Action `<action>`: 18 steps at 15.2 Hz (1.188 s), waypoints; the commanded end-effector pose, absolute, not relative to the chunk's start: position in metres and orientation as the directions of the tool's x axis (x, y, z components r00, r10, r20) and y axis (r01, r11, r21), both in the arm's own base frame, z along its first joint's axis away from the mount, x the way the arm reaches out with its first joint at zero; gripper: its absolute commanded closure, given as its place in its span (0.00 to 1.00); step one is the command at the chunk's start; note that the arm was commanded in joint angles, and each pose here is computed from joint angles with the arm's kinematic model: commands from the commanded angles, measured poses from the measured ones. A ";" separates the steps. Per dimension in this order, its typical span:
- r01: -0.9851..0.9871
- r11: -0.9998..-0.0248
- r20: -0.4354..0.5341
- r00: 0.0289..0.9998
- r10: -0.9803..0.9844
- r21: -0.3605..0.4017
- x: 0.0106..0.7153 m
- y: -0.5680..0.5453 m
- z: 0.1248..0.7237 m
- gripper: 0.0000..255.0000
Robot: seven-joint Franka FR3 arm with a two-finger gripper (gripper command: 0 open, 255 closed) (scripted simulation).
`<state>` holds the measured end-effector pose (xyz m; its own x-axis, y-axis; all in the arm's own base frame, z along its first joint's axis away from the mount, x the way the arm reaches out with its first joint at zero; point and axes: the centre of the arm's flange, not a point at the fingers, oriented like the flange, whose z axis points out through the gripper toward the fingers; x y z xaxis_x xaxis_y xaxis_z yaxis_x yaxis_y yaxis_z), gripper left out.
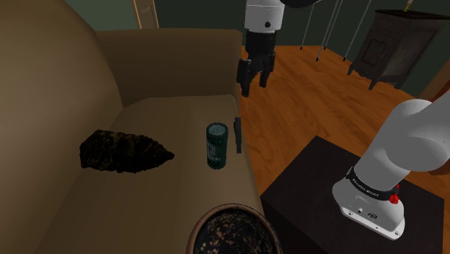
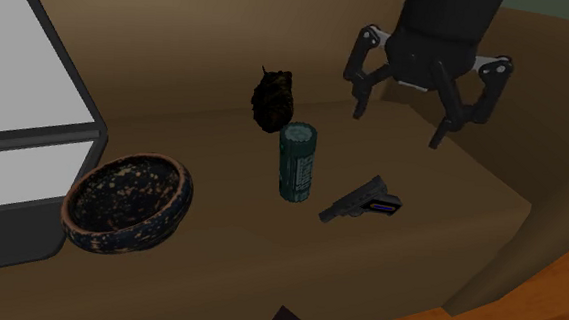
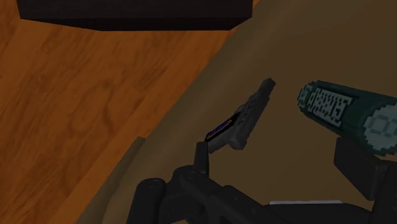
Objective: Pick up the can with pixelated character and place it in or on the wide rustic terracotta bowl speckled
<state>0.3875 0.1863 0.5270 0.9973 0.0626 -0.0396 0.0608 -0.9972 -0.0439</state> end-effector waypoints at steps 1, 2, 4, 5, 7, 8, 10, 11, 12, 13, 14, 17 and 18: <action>0.063 -0.998 -0.054 0.996 0.065 -0.029 0.394 0.214 0.519 0.00; 0.065 -0.998 -0.061 0.996 0.067 -0.021 0.398 0.227 0.515 0.00; 0.070 -0.998 -0.075 0.995 0.070 -0.006 0.405 0.255 0.508 0.00; 0.072 -0.997 -0.082 0.994 0.071 0.002 0.408 0.268 0.504 0.00; 0.076 -0.997 -0.096 0.993 0.074 0.017 0.415 0.296 0.495 0.00; 0.078 -0.997 -0.103 0.992 0.076 0.025 0.418 0.309 0.491 0.00; 0.083 -0.996 -0.117 0.990 0.078 0.040 0.424 0.336 0.482 0.00; 0.085 -0.995 -0.122 0.989 0.079 0.046 0.426 0.346 0.478 0.00; 0.085 -0.995 -0.122 0.989 0.079 0.046 0.426 0.346 0.473 0.00; 0.085 -0.995 -0.122 0.989 0.079 0.046 0.425 0.346 0.468 0.00; 0.085 -0.995 -0.122 0.989 0.079 0.046 0.424 0.345 0.462 0.00; 0.085 -0.995 -0.122 0.989 0.079 0.046 0.423 0.344 0.447 0.00; 0.085 -0.995 -0.122 0.989 0.079 0.046 0.422 0.344 0.442 0.00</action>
